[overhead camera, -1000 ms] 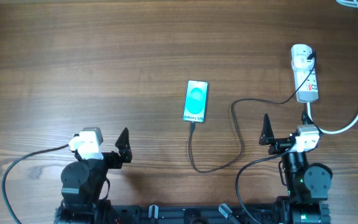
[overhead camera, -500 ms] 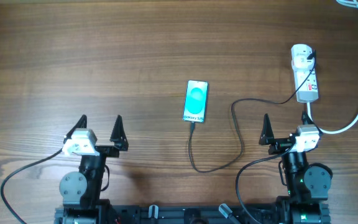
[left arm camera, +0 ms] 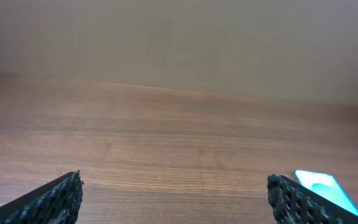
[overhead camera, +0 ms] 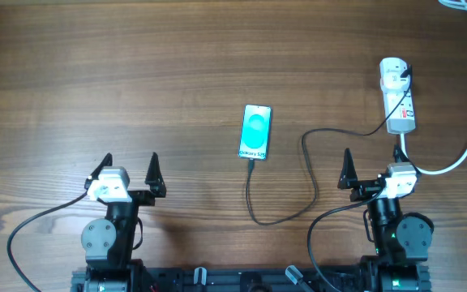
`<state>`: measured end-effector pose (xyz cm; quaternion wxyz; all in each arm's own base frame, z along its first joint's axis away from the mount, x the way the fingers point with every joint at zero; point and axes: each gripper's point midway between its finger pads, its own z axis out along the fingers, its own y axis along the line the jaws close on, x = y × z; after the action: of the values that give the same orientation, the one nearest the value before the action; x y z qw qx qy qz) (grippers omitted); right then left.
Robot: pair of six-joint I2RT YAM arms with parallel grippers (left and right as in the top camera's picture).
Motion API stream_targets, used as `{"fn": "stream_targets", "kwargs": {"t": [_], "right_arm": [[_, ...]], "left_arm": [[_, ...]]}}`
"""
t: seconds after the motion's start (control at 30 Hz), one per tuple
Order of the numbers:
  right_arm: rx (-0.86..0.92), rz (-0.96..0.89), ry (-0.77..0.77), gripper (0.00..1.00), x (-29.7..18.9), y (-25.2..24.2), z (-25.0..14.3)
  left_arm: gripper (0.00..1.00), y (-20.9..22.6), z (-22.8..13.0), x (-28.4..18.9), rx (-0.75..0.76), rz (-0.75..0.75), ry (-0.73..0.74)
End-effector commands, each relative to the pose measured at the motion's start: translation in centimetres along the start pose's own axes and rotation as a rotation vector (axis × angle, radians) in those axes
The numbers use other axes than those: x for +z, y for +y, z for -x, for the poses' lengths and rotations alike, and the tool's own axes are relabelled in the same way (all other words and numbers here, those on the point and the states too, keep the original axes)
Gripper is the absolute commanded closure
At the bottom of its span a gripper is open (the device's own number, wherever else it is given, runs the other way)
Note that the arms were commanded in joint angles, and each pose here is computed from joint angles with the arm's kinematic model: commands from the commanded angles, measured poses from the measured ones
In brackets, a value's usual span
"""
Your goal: Plug charger to phone and switch on socket
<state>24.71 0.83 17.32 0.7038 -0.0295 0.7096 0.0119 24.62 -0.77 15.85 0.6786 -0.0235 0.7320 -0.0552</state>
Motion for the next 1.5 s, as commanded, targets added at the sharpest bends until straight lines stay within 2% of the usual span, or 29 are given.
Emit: {"fn": "stream_targets", "kwargs": {"t": [0.0,0.2,0.4,0.63,1.47], "right_arm": [[-0.013,-0.010,-0.011,0.00,-0.1,-0.1,0.2],[-0.013,-0.010,-0.011,0.00,-0.1,-0.1,0.2],[-0.013,-0.010,-0.011,0.00,-0.1,-0.1,0.2],[-0.013,-0.010,-0.011,0.00,-0.1,-0.1,0.2],[-0.013,-0.010,-0.011,0.00,-0.1,-0.1,0.2]], "left_arm": [[0.00,0.2,-0.1,0.0,0.110,0.008,0.000],[0.00,1.1,-0.1,-0.1,0.115,0.057,0.000],[0.00,3.7,0.5,-0.4,0.032,0.212,-0.031],[0.00,2.4,0.2,-0.2,0.112,0.136,-0.011],[0.00,1.9,0.2,-0.1,0.104,0.108,-0.011]]}}
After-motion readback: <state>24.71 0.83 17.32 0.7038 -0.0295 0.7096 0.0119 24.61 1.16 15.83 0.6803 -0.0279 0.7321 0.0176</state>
